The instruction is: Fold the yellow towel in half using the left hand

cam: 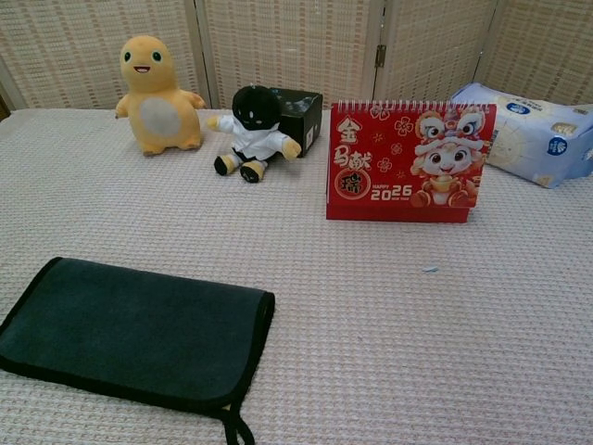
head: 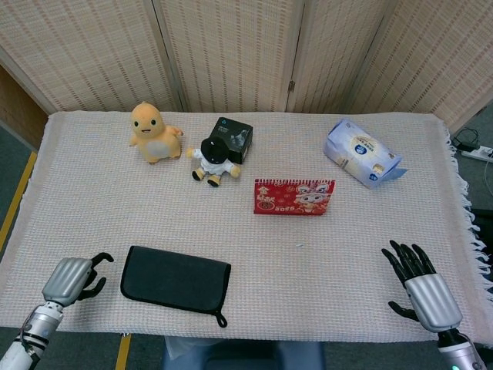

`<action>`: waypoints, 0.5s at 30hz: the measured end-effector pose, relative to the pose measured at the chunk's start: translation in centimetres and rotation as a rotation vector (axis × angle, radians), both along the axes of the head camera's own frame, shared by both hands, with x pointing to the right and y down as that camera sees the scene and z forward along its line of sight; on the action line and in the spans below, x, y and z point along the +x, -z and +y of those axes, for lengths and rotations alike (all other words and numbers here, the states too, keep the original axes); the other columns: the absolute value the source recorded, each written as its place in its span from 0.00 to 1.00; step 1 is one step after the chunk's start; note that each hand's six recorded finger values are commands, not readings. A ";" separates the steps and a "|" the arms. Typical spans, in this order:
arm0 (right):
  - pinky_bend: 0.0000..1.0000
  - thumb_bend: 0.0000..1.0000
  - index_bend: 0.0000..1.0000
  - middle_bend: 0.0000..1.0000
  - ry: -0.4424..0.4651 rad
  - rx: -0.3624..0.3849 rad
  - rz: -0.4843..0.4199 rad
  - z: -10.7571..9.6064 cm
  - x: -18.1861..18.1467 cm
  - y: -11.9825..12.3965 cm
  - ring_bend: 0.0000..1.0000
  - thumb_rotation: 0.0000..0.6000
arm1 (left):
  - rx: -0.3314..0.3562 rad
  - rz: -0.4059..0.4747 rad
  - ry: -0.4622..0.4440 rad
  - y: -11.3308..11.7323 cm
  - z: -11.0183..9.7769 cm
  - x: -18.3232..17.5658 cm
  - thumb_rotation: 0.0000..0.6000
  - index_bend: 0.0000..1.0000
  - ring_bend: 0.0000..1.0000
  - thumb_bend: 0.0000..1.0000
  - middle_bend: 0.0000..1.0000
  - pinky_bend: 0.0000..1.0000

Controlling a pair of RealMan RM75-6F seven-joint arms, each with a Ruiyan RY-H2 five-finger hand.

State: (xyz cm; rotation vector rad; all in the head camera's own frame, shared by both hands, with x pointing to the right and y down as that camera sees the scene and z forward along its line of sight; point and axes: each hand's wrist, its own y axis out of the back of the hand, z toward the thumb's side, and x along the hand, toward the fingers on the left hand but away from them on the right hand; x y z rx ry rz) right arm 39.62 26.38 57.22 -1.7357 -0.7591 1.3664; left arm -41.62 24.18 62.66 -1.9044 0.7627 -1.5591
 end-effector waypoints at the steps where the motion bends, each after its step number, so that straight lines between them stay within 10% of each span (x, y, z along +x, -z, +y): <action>1: 0.00 0.11 0.00 0.00 0.000 0.004 0.001 -0.1 0.0 -0.1 0.00 1.00 | 0.031 -0.012 0.007 0.6 -0.1 -0.4 1.00 0.24 0.66 0.47 0.65 0.48; 3: 0.00 0.11 0.00 0.00 -0.001 0.008 0.001 -0.1 -0.2 -0.2 0.00 1.00 | 0.081 -0.041 0.014 1.5 -0.2 -1.0 1.00 0.15 0.33 0.42 0.34 0.19; 6: 0.00 0.11 0.00 0.00 0.002 0.017 0.006 -0.3 -0.3 -0.3 0.00 1.00 | 0.169 -0.109 0.026 2.8 0.0 -1.8 1.00 0.11 0.12 0.38 0.14 0.02; 15: 0.00 0.11 0.00 0.00 -0.030 0.040 0.031 -1.1 0.1 -0.2 0.00 1.00 | 0.300 -0.121 0.117 5.8 2.4 -2.5 1.00 0.08 0.00 0.35 0.03 0.00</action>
